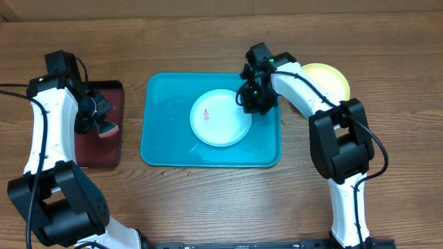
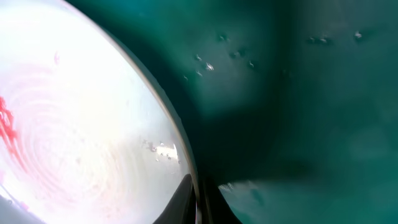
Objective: Clean dirty plates on tray and stack at the side
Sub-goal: 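Drag the light-blue plate toward the tray center with the right gripper, then dip the sponge into the red tray water with the left gripper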
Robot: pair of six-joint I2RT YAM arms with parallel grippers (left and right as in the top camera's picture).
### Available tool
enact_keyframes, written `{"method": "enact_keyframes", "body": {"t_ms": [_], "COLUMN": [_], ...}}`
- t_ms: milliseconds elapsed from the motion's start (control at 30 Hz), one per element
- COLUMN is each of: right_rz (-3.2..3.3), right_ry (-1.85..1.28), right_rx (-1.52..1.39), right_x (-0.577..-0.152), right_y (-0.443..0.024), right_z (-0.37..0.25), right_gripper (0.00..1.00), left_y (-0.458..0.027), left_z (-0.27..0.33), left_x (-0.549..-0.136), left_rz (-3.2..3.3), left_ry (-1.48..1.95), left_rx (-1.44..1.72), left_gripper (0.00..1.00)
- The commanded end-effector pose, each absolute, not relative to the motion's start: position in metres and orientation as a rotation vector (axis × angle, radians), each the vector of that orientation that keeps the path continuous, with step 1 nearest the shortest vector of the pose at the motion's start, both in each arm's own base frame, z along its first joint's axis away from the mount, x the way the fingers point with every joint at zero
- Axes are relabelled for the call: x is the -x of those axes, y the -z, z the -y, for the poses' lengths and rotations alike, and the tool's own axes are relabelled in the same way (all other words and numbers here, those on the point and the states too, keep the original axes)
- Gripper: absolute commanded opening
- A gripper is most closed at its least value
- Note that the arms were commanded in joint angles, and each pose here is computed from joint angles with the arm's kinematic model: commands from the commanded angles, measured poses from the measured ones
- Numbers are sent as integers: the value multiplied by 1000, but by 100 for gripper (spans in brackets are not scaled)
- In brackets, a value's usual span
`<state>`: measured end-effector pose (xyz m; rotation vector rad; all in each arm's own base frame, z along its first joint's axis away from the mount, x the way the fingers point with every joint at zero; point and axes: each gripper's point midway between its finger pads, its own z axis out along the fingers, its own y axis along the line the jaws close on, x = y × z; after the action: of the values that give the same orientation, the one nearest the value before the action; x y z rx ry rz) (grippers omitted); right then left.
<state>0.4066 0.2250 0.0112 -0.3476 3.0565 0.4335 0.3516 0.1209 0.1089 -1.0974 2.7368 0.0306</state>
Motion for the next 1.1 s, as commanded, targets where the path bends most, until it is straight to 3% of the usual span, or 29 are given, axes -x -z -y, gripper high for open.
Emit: {"method": "enact_keyframes", "body": {"t_ms": [0,367,933,967,1000,1033,1067], "right_rz": [-3101,-3078,-3034,-3033,-3031,-3030,-3030], "right_ry": [-442,-461,-479,-480,-481,-481,-481], "right_rx": [214,148,180,181,181,181,182], "right_x": [-399,-389,-391,-392,-392,-392,-392], "right_y": [4,22,20,20,20,20,20], "right_z": [-237,-266,-282,-283,-283,-283,-283], "right_gripper": [4,4,4,4,4,4,4], "left_y": [-107,-98,-6,-5,-5,-5,-6], "left_z": [-121,-155,-179,-180,-180,-181,-181], "left_x": [-354,-383,-386,-387,-387,-388,-388], "left_rz": [-2725,-2601,-2707,-2708,-2704,-2700,-2698], "left_ry": [-11,-32,-40,-40,-41,-42,-43], "left_rx": [1119,1112,1197,1194,1194,1193,1193], "left_gripper": [4,4,6,16,39,54,57]}}
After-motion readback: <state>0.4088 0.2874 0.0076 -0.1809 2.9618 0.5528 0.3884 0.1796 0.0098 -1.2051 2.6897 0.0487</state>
